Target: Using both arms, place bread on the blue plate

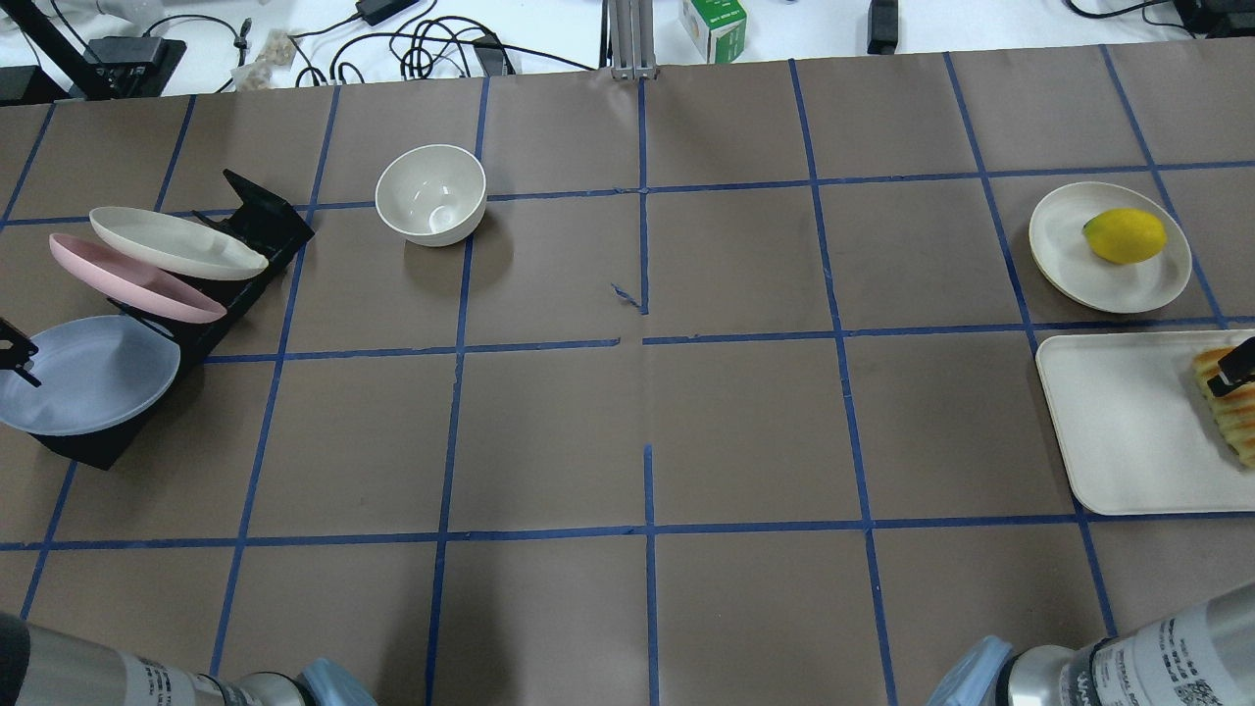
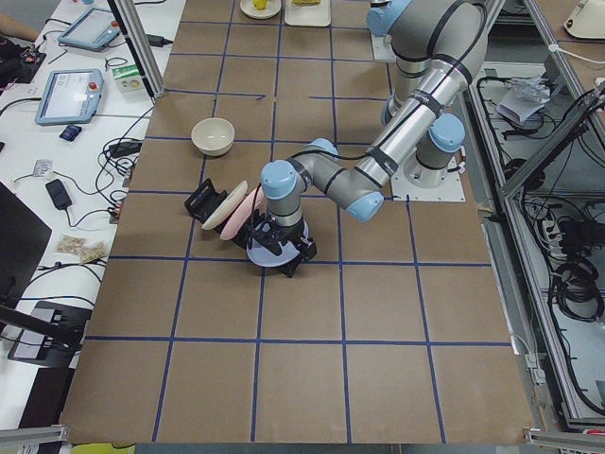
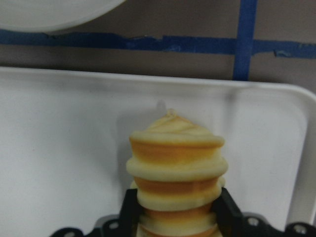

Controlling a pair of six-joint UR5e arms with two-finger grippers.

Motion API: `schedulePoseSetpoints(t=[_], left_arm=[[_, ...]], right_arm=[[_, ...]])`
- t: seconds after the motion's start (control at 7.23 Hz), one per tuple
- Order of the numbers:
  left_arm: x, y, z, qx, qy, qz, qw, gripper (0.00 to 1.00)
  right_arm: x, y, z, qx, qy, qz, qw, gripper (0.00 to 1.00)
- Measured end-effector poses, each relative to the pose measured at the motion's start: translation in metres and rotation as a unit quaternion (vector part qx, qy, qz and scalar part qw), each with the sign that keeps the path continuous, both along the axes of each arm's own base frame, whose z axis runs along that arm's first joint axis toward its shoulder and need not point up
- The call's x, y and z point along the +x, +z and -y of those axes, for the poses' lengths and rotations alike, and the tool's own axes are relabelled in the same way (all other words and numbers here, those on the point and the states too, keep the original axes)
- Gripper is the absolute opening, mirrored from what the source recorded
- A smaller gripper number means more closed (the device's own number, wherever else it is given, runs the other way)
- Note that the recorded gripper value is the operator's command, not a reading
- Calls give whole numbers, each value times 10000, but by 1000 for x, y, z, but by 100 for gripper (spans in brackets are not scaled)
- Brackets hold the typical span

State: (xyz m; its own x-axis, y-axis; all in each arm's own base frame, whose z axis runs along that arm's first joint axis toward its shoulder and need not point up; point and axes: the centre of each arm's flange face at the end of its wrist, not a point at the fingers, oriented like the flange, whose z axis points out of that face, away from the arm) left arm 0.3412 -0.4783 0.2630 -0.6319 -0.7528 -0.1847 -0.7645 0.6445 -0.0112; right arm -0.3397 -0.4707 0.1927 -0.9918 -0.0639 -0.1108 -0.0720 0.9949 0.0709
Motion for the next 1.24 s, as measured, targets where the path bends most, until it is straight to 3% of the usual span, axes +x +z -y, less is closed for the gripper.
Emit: schedulePoseSetpoints(t=[0.14,0.55,0.69,1.24], left_arm=[[0,0,-1,10,12,-1,10000,56],[2,-2,-4,36,84,-12,10000,55],[4,-4,-6,56,150,-27,9999,47],[6,-3,-7,21,328,-30,9995,30]], right_arm=[[-1,4,-1,22,-15,-33,10000,0],[5,46,-1,-60,-55,-282,9996,0],[18,67,0,-42,-190,-292,9994,0],[114,177,45,201,-512,-278,9981,0]])
